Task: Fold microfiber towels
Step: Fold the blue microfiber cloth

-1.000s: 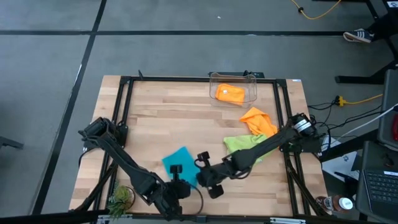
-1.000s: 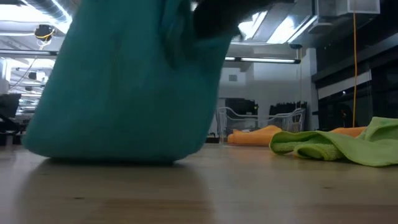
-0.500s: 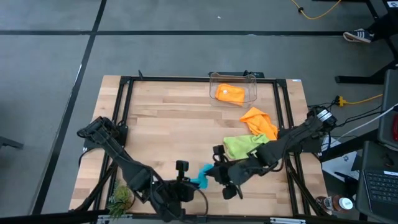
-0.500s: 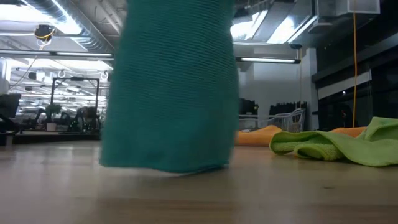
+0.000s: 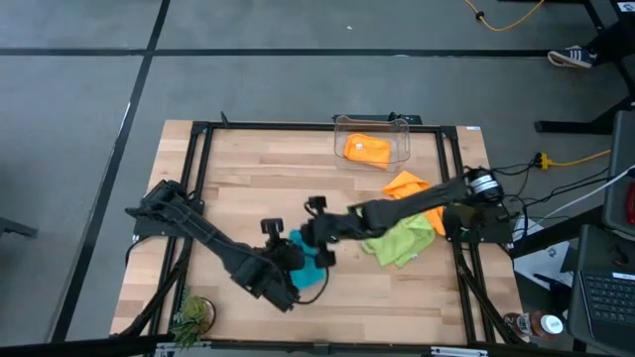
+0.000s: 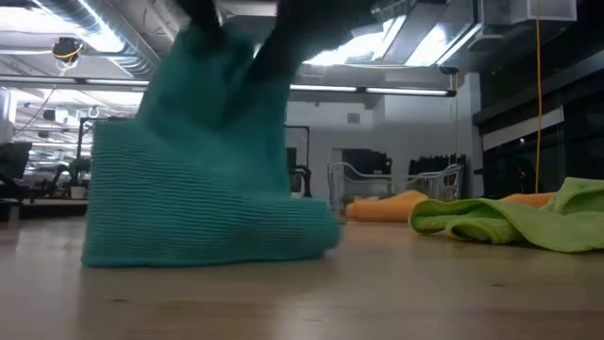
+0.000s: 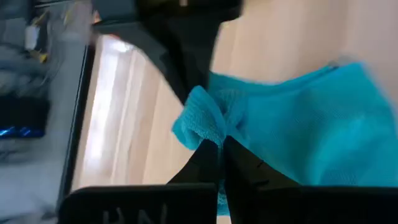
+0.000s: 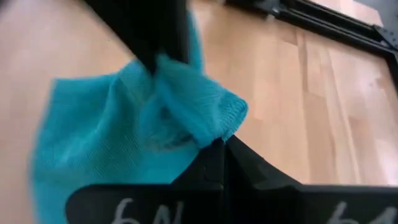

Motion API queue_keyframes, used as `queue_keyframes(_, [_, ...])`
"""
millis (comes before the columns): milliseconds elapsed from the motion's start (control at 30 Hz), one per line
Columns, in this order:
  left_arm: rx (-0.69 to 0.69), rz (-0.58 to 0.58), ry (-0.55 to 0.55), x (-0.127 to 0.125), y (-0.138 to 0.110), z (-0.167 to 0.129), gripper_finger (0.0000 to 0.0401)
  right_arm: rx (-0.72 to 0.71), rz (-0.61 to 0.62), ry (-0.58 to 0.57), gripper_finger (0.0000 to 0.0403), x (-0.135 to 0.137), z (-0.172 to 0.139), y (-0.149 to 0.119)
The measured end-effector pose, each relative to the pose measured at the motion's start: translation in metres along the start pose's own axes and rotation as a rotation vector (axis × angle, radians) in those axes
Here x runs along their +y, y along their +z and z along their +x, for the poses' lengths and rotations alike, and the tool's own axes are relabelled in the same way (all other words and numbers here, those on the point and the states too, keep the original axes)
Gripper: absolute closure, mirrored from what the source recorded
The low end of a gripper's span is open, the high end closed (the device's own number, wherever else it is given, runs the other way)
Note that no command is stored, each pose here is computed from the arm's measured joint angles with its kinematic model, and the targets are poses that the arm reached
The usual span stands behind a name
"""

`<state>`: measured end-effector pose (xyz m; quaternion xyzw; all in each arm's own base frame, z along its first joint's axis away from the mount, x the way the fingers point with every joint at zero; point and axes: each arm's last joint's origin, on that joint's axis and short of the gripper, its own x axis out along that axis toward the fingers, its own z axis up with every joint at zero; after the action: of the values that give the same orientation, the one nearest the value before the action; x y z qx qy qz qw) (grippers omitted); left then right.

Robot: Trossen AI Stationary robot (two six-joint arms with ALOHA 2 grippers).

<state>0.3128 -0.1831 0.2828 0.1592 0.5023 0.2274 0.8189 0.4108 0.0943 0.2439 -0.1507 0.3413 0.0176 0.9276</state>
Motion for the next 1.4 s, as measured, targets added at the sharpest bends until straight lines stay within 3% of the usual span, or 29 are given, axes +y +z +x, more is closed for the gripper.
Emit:
queue_keyframes(233, [0.154,0.086,0.139,0.002,-0.031,0.054,0.0401,0.008,-0.074,-0.067,0.0402,-0.028,0.044,-0.017])
queue_keyframes(500, [0.186,0.12,0.226,0.008,-0.044,0.076,0.0401,0.024,-0.062,-0.092,0.0402,-0.044,0.058,-0.026])
queue_keyframes(633, [0.193,0.088,0.16,0.002,-0.044,0.077,0.0401,0.016,-0.046,-0.047,0.0402,-0.037,0.058,-0.026])
queue_keyframes(1067, [0.163,0.038,-0.091,-0.037,-0.049,0.065,0.0401,0.096,-0.005,0.178,0.0402,0.019,0.049,-0.035])
queue_keyframes(1400, [0.189,-0.001,-0.233,-0.053,-0.061,0.075,0.04,0.098,0.116,0.233,0.039,0.042,0.05,-0.048])
